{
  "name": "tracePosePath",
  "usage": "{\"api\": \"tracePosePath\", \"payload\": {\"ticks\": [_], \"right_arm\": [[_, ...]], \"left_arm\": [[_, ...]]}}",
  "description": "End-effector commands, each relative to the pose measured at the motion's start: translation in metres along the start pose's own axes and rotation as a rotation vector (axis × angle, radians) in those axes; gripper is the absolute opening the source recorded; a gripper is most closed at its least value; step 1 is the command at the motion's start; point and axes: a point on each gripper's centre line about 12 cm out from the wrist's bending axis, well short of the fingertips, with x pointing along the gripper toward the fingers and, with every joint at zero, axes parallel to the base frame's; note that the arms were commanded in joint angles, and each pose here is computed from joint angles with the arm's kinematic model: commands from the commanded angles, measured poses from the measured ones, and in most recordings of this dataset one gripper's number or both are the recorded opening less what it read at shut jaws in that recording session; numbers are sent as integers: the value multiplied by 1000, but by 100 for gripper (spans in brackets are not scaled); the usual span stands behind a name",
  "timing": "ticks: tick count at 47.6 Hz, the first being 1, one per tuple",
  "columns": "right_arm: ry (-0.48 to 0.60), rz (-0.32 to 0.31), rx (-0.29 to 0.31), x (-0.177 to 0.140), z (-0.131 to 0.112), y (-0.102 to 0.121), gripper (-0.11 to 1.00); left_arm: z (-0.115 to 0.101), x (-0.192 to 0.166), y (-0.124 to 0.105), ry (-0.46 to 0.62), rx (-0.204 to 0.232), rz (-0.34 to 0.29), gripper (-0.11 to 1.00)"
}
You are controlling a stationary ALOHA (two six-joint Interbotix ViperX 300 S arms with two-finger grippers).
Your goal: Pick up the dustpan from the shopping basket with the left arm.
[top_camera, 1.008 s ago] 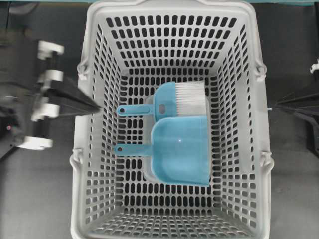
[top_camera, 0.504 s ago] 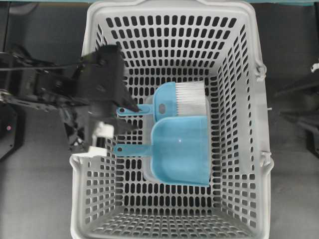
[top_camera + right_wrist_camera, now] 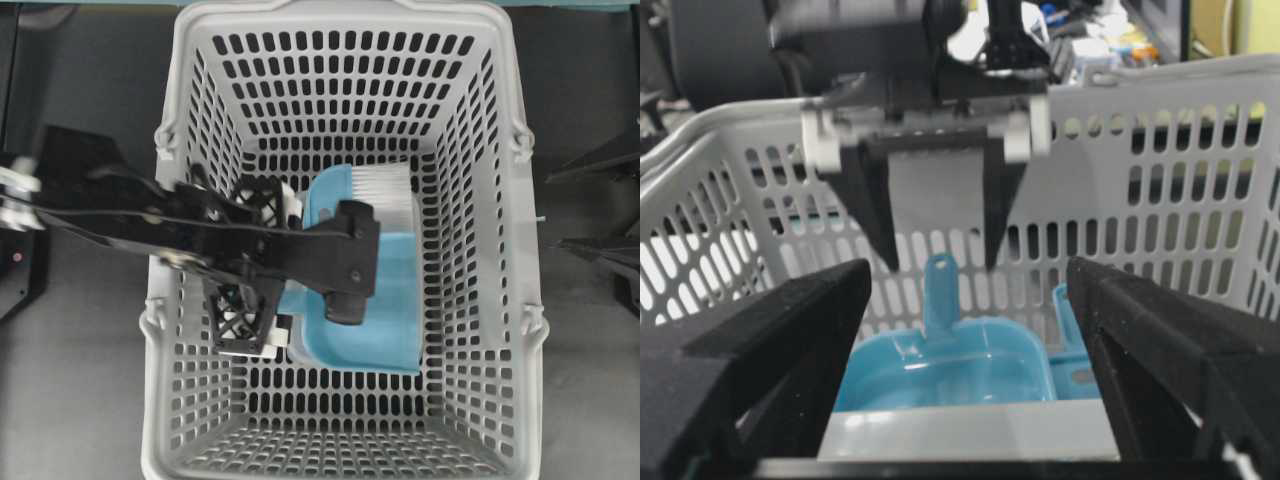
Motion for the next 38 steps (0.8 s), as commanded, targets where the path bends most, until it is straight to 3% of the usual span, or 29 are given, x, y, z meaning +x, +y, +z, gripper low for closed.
{"api": "tracePosePath", "payload": {"ticks": [1, 6, 20, 26, 30, 36, 38], "right_arm": [[-12, 2, 3, 2, 5, 1, 76], [-11, 2, 3, 2, 5, 1, 76], [-9, 2, 5, 2, 4, 1, 76], [-4, 2, 5, 1, 2, 0, 76], [-3, 1, 6, 1, 2, 0, 76], [2, 1, 5, 2, 1, 0, 76], [2, 1, 6, 2, 1, 0, 76]], "left_arm": [[3, 7, -1, 17, -10, 5, 88], [1, 20, 2, 46, -46, 7, 88], [-15, 47, 1, 117, -96, 15, 87], [-13, 47, -1, 99, -89, 12, 83], [-12, 47, -2, 82, -85, 9, 69], [-10, 42, -3, 68, -82, 7, 30], [-9, 38, -4, 58, -84, 5, 28]]}}
